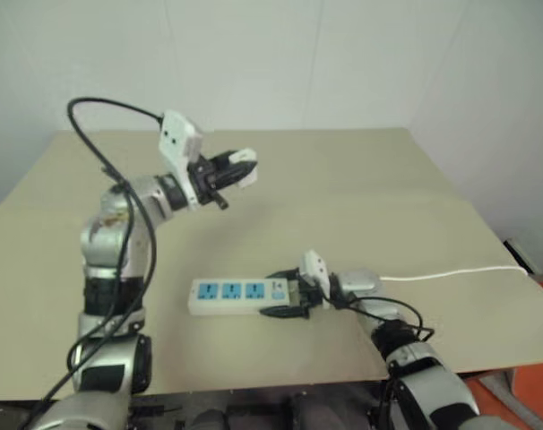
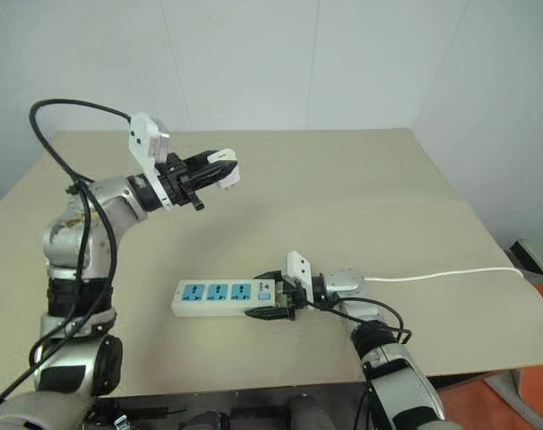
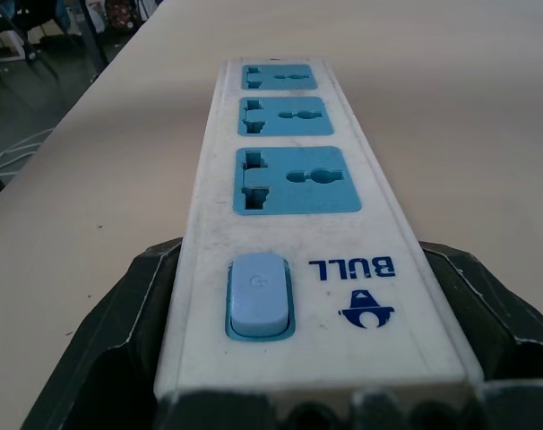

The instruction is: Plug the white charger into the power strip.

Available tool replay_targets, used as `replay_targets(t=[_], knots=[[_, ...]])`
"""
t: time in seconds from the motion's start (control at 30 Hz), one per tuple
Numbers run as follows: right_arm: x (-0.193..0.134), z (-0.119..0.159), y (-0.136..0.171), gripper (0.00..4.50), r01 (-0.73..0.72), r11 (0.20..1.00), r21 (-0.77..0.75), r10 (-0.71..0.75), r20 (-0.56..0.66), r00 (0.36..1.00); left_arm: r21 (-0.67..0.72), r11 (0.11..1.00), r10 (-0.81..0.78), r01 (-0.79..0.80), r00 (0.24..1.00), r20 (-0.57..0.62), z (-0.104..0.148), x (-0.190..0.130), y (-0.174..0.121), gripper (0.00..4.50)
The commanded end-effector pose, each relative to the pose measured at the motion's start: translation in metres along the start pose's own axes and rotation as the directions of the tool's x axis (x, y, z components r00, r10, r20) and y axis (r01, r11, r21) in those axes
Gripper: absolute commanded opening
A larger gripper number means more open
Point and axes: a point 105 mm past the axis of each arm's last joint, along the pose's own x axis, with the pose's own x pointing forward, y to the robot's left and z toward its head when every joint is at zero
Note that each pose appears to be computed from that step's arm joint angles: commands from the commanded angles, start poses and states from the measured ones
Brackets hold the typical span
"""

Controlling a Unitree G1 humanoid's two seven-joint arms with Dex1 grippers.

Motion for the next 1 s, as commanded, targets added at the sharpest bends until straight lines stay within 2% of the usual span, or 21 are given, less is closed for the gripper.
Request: replay_targets(t=[0.03, 0.2, 0.43, 0.77, 1.0], knots=[[0.001, -0.027, 0.01, 3.42, -0.026, 0.999, 0.044, 0.03, -0.087, 0.996, 0.04, 0.995, -0.09, 0.086, 0.989, 0.117, 0.021, -0.011, -0.02, 1.01], [0.003, -0.036, 0.013, 3.42, -0.043, 0.997, 0.06, 0.05, -0.113, 0.992, 0.008, 0.979, -0.204, 0.205, 0.968, 0.147, 0.017, -0.025, -0.04, 1.01], [0.004, -0.041, 0.017, 3.42, -0.059, 0.996, 0.068, 0.067, -0.129, 0.989, -0.078, 0.904, -0.418, 0.419, 0.908, 0.04, -0.008, -0.056, -0.061, 1.01], [0.002, -0.043, 0.018, 3.42, -0.055, 0.996, 0.074, 0.065, -0.13, 0.989, -0.101, 0.86, -0.502, 0.501, 0.865, 0.016, -0.035, -0.069, -0.072, 1.01], [0.002, -0.043, 0.017, 3.42, -0.05, 0.996, 0.074, 0.06, -0.133, 0.989, -0.105, 0.837, -0.542, 0.536, 0.839, -0.041, -0.054, -0.071, -0.077, 1.01]])
